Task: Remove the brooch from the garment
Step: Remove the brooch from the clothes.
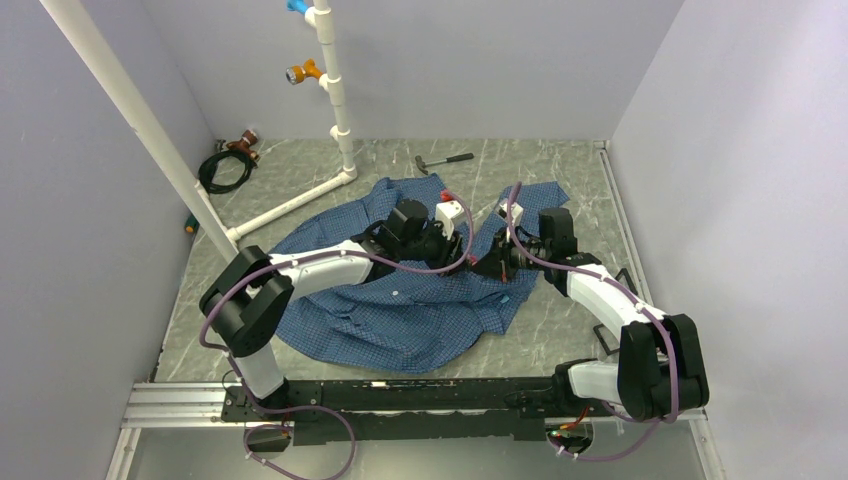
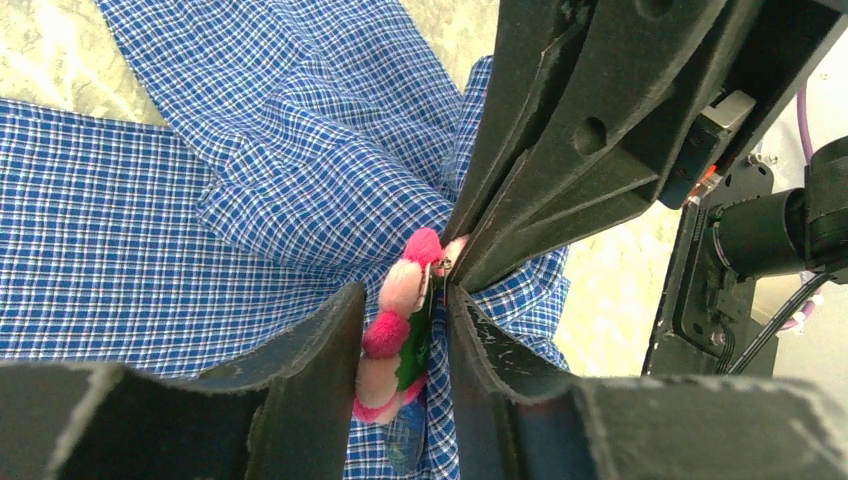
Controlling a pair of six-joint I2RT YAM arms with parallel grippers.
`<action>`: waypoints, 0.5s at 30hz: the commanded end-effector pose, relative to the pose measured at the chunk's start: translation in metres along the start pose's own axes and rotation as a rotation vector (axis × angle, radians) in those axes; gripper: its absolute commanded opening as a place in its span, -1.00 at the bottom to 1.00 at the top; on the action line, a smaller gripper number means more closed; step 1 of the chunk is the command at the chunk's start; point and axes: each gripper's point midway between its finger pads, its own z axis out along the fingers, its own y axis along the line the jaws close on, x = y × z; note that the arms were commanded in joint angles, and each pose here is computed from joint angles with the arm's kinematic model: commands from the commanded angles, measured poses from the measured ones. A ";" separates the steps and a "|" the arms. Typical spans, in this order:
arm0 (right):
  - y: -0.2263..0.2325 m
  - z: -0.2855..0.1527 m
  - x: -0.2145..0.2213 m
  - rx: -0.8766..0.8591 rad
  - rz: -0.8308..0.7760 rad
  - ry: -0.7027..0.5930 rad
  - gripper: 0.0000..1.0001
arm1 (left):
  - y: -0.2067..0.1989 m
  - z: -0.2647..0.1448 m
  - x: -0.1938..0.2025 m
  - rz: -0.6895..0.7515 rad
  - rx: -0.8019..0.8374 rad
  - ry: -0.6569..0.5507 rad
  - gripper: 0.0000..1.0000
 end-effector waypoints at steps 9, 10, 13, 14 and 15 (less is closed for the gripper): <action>0.015 -0.001 -0.017 -0.068 -0.072 -0.047 -1.00 | 0.004 0.004 -0.011 -0.021 -0.026 -0.030 -0.73; 0.015 -0.002 -0.017 -0.067 -0.072 -0.047 -1.00 | 0.006 0.003 -0.011 -0.030 -0.033 -0.030 -0.82; 0.014 -0.001 -0.017 -0.062 -0.071 -0.047 -1.00 | 0.008 0.002 -0.008 -0.047 -0.046 -0.018 -1.00; 0.014 -0.001 -0.017 -0.060 -0.068 -0.047 -1.00 | 0.007 0.002 -0.007 -0.049 -0.043 -0.017 -1.00; 0.014 -0.001 -0.017 -0.060 -0.067 -0.047 -1.00 | 0.006 0.001 -0.007 -0.048 -0.040 -0.018 -1.00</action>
